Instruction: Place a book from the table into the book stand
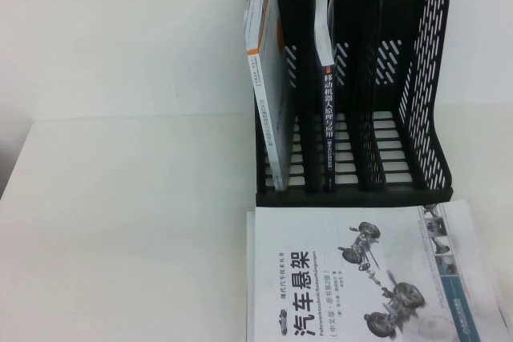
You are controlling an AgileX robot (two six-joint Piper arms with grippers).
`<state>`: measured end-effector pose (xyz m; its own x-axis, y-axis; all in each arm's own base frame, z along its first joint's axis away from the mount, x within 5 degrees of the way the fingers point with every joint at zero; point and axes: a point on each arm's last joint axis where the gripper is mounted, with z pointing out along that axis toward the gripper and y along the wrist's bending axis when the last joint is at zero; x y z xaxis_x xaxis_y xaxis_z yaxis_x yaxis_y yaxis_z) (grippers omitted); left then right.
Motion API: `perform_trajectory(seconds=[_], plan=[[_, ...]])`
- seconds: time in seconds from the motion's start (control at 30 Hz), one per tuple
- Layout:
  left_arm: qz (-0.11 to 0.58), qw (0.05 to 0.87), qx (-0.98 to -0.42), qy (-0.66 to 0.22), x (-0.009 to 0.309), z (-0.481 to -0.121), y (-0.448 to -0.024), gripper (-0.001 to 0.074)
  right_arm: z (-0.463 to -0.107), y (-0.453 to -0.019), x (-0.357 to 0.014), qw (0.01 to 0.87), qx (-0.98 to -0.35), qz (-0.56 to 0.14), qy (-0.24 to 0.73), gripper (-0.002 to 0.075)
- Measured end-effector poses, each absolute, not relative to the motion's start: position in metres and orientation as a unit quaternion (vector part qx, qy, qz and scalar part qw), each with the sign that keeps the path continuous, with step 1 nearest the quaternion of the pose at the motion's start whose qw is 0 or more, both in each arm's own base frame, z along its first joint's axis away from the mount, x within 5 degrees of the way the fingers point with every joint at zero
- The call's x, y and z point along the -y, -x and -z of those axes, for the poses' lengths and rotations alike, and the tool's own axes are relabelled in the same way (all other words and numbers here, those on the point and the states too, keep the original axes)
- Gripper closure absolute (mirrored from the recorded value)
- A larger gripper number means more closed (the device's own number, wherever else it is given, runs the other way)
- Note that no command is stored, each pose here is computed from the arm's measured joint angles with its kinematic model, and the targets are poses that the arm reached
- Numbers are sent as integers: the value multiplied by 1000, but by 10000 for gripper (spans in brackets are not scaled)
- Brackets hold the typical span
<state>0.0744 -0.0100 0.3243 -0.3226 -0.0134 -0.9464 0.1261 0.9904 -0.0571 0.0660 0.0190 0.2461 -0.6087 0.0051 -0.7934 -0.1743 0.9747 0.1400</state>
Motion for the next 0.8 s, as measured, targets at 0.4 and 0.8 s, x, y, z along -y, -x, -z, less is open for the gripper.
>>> perform_trajectory(seconds=[0.4,0.8], plan=[[77,662,-746,0,7,-254,-65,737,-246,-66,-19,440,-891,-102,47,729],[87,655,-750,11,6,-188,-56,737,-246,-66,-19,440,-891,-103,47,729]])
